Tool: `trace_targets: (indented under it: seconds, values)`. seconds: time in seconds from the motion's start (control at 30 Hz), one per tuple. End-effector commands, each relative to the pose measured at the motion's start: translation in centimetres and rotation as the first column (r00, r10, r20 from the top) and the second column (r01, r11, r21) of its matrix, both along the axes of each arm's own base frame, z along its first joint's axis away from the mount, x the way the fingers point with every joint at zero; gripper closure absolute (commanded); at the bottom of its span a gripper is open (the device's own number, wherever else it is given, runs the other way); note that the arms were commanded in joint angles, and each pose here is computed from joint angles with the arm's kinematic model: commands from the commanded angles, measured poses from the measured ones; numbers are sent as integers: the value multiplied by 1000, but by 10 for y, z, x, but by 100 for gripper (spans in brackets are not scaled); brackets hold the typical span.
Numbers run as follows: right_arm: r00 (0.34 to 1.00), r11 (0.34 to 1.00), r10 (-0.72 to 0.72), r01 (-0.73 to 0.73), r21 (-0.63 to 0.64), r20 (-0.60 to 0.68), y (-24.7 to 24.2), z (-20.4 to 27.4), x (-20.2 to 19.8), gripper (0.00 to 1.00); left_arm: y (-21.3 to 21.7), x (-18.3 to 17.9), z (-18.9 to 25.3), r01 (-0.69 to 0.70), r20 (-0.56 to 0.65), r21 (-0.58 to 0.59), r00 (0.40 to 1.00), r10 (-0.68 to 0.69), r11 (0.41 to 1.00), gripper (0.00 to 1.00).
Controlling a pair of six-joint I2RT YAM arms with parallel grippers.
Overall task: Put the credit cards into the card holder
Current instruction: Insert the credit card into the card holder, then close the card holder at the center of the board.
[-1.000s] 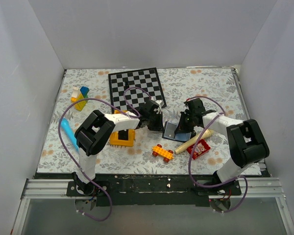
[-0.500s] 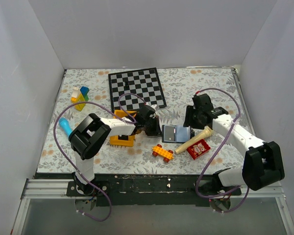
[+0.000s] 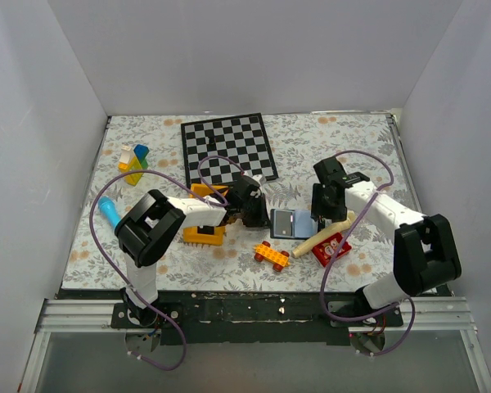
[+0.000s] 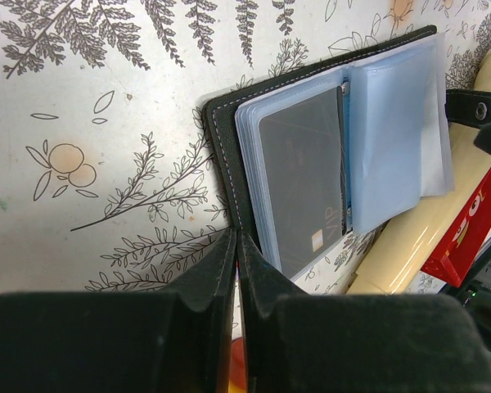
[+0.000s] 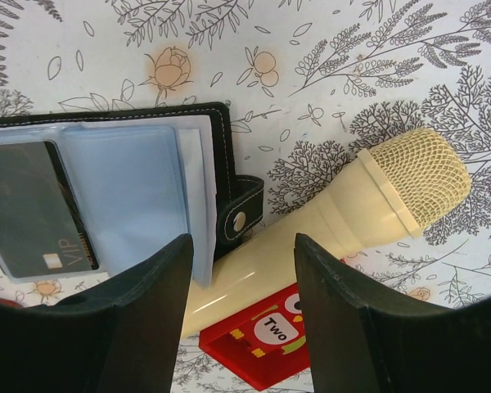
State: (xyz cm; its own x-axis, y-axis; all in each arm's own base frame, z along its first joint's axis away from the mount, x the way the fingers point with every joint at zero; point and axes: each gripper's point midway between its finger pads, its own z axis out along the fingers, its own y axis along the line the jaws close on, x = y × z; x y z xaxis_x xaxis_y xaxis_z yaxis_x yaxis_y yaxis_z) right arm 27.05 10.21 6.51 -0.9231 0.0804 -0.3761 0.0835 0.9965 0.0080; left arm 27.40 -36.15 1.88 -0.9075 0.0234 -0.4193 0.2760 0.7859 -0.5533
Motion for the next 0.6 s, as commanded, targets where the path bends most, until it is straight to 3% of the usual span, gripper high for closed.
trace_targets:
  seconds: [0.0,0.17,0.47,0.57]
  values:
    - [999,999,9,-7,-32,41,1,7,17,39,13,-17,-15,18,-48,84,999,-14,996,96]
    - [1000,997,9,-8,-73,14,-2,-5,22,44,12,-16,-15,22,-46,85,999,-18,996,96]
    - [1000,995,7,-6,-97,12,-5,-11,23,94,12,-16,-16,25,-47,86,999,-21,996,96]
    - [999,996,7,-4,-87,34,-5,-4,24,99,12,-16,-17,27,-49,89,999,-22,996,96]
